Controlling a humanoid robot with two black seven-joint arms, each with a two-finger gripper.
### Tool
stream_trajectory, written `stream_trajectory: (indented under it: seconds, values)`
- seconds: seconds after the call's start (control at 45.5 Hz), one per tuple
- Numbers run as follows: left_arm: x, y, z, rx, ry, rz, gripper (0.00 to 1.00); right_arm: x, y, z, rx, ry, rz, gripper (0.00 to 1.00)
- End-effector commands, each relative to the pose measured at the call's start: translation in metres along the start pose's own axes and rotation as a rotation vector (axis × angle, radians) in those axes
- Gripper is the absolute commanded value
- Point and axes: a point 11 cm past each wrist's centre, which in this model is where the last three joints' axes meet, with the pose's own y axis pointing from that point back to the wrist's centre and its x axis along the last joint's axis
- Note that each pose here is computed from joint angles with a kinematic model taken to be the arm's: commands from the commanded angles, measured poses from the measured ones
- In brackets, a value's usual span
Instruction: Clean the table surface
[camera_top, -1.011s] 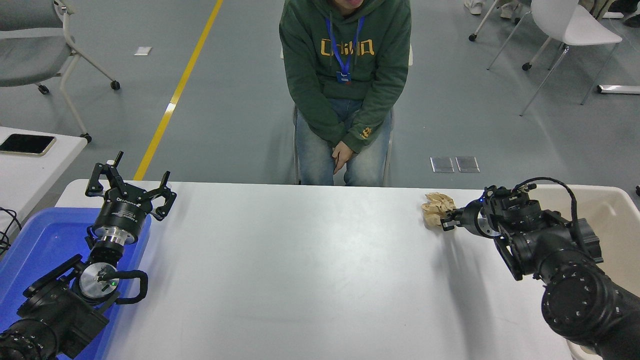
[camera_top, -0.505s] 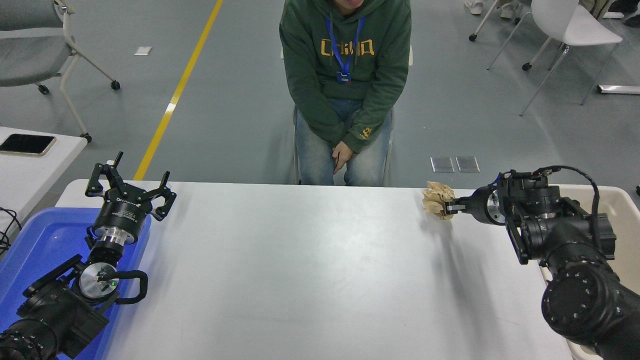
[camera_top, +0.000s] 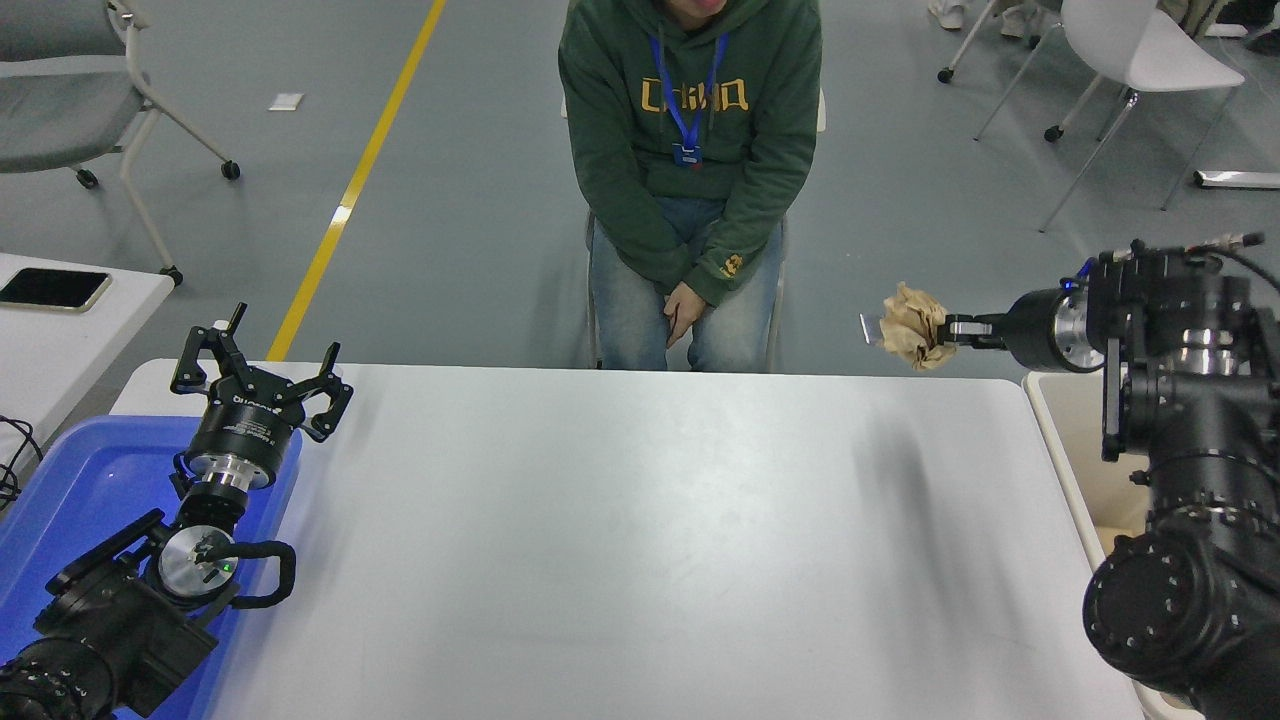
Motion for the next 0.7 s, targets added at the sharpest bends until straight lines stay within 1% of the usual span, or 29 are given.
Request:
stream_trajectory:
  seconds: [0.0, 0.11, 0.198, 0.352, 0.527, 0.681]
  values:
    - [0.000, 0.000, 0.000, -0.002, 0.000, 0.001, 1.00, 0.005, 0.012, 0.004, -0.018, -0.019, 0.006, 0.00]
    - [0.000, 0.000, 0.000, -0.003, 0.001, 0.001, 1.00, -0.001, 0.017, 0.015, -0.008, -0.041, 0.019, 0.00]
    - [0.000, 0.000, 0.000, -0.002, 0.000, 0.001, 1.00, 0.007, 0.019, 0.010, 0.018, -0.050, 0.042, 0.00]
    - [0.000, 0.000, 0.000, -0.003, 0.001, 0.001, 1.00, 0.017, 0.027, 0.013, 0.011, -0.045, 0.076, 0.00]
    - [0.000, -0.001, 0.000, -0.002, 0.000, -0.001, 1.00, 0.009, 0.027, 0.018, 0.004, -0.056, 0.070, 0.00]
    - [0.000, -0.001, 0.001, -0.003, 0.001, 0.000, 1.00, 0.022, 0.032, 0.016, 0.011, -0.058, 0.100, 0.00]
